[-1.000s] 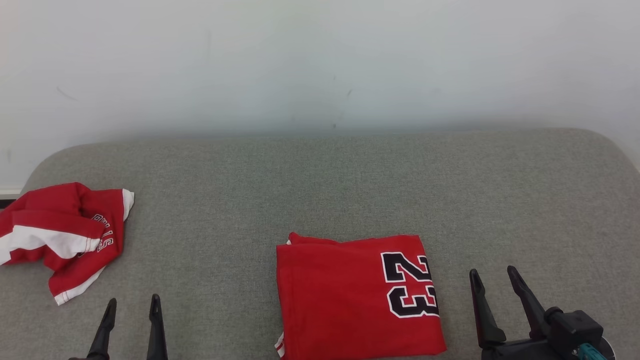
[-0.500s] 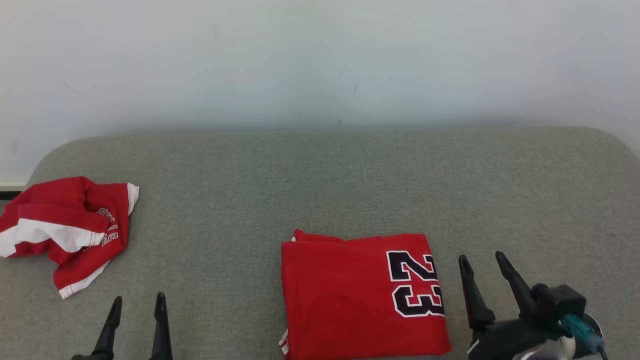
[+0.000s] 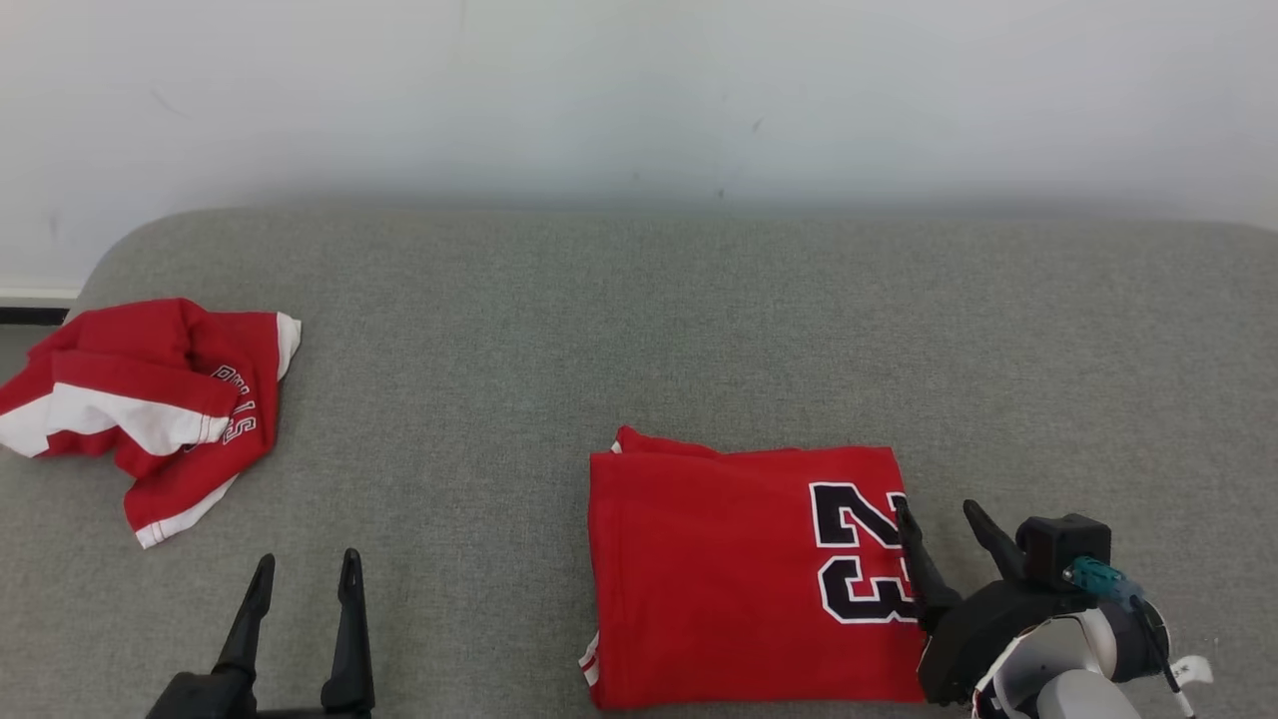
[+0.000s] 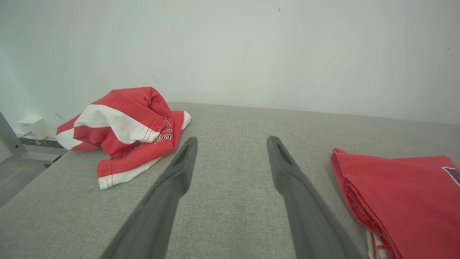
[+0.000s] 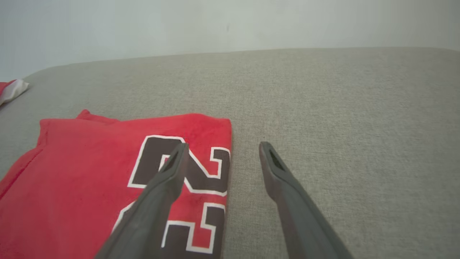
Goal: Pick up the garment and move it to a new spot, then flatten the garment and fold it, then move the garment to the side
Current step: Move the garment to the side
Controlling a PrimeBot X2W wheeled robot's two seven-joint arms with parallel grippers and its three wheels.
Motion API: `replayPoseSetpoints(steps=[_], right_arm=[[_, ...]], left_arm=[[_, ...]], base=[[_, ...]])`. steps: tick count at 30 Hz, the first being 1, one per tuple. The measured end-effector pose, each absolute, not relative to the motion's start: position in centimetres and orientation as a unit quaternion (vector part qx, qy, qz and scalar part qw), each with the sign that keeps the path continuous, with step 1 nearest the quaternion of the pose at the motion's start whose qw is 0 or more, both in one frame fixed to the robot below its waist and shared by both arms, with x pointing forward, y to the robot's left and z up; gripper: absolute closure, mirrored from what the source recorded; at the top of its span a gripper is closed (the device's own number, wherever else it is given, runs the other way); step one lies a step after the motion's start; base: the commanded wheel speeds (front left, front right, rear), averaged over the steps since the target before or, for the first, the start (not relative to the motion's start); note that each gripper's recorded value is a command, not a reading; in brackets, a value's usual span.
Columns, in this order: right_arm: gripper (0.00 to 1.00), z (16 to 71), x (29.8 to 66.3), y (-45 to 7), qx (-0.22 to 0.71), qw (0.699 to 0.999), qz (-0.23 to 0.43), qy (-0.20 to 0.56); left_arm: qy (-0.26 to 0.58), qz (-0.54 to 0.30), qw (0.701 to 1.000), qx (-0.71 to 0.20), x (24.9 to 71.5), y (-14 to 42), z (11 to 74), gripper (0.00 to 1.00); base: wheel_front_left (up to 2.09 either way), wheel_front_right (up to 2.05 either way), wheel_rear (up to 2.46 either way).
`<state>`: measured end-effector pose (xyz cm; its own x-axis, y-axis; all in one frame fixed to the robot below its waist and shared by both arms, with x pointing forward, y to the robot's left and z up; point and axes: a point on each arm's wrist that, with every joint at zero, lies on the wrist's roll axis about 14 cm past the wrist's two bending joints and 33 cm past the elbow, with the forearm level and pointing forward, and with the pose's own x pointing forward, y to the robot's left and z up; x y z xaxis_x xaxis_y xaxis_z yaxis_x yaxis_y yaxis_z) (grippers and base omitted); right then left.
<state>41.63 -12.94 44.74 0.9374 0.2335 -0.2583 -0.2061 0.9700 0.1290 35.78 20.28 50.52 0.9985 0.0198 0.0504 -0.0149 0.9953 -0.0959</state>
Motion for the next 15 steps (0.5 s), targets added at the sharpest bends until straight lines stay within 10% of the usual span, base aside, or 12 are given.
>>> replayPoseSetpoints(steps=[13, 15], right_arm=[[0.0, 38.5, 41.1, -10.6, 0.065, 0.961, 0.129, 0.234], [0.61, 38.1, 41.1, -10.3, 0.07, 0.959, 0.132, 0.243]], left_arm=[[-0.015, 0.013, 0.999, -0.046, 37.0, 20.7, 49.6, 0.0], [-0.014, 0.014, 0.999, -0.047, 37.1, 20.8, 49.5, 0.0]], base=[[0.0, 0.0, 0.0], [0.0, 0.0, 0.0]])
